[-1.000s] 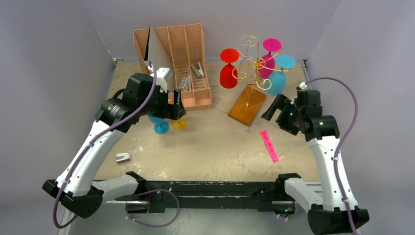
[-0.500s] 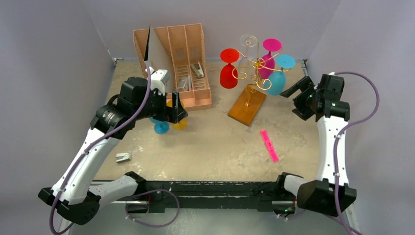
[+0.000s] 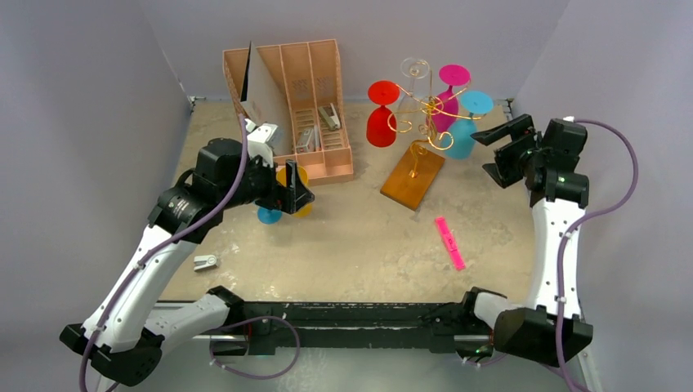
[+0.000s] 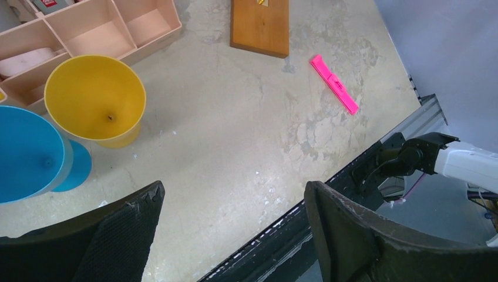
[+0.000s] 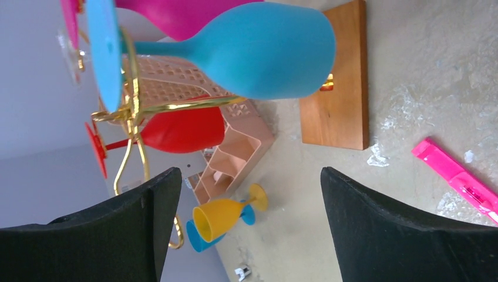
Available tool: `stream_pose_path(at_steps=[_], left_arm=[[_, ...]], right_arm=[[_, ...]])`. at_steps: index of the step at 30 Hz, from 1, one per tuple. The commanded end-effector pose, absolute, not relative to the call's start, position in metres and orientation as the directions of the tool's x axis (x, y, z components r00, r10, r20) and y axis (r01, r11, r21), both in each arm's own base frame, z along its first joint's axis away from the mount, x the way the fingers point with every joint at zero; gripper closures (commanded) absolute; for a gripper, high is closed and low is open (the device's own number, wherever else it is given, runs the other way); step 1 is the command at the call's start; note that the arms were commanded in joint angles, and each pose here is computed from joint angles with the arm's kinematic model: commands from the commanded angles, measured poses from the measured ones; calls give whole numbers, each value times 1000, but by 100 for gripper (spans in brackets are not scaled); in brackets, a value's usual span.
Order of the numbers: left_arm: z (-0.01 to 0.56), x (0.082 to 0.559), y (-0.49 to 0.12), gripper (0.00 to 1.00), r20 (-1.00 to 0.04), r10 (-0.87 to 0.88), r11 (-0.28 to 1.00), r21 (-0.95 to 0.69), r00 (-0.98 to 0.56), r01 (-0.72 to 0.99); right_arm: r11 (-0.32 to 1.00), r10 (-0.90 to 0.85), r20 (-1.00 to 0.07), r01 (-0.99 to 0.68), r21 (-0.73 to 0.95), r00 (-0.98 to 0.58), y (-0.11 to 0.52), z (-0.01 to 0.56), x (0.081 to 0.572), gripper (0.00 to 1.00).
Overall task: Take the wine glass off the wine glass rack
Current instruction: Pick up the wine glass from the wine rack.
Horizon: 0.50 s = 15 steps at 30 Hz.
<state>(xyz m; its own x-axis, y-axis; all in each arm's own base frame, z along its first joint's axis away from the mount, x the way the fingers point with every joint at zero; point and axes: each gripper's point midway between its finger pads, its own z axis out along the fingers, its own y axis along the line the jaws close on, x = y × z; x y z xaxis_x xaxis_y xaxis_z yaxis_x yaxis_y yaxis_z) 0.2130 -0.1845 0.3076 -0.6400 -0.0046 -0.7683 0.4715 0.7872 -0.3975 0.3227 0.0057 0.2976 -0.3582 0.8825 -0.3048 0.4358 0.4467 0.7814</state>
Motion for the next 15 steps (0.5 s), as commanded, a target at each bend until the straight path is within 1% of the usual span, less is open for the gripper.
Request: stream_pose_path(at_steps=[1,4,7,10,15], left_arm=[[318,213,-191,12,-796,-21,753,-410,-604,514],[318,214,-192,12,-792,-22,750,-416,-610,514],[318,215,-191,12,-788,-26,758,-417,-615,502],[319,214,-189,12,-788,-34,765,-416,-614,492],[322,212,-182,12,-790,-53,782,-413,-610,467]], right_arm=[[476,867,-373,329,815,-331,9,339,318,10],[521,844,-435,288,803,-314,4,356,325,12],[537,835,-466,249,806,-291,-1,373,339,19],[533,834,-469,200,822,-292,-2,386,358,24],[520,826,-446,159,839,-345,-2,393,386,26]])
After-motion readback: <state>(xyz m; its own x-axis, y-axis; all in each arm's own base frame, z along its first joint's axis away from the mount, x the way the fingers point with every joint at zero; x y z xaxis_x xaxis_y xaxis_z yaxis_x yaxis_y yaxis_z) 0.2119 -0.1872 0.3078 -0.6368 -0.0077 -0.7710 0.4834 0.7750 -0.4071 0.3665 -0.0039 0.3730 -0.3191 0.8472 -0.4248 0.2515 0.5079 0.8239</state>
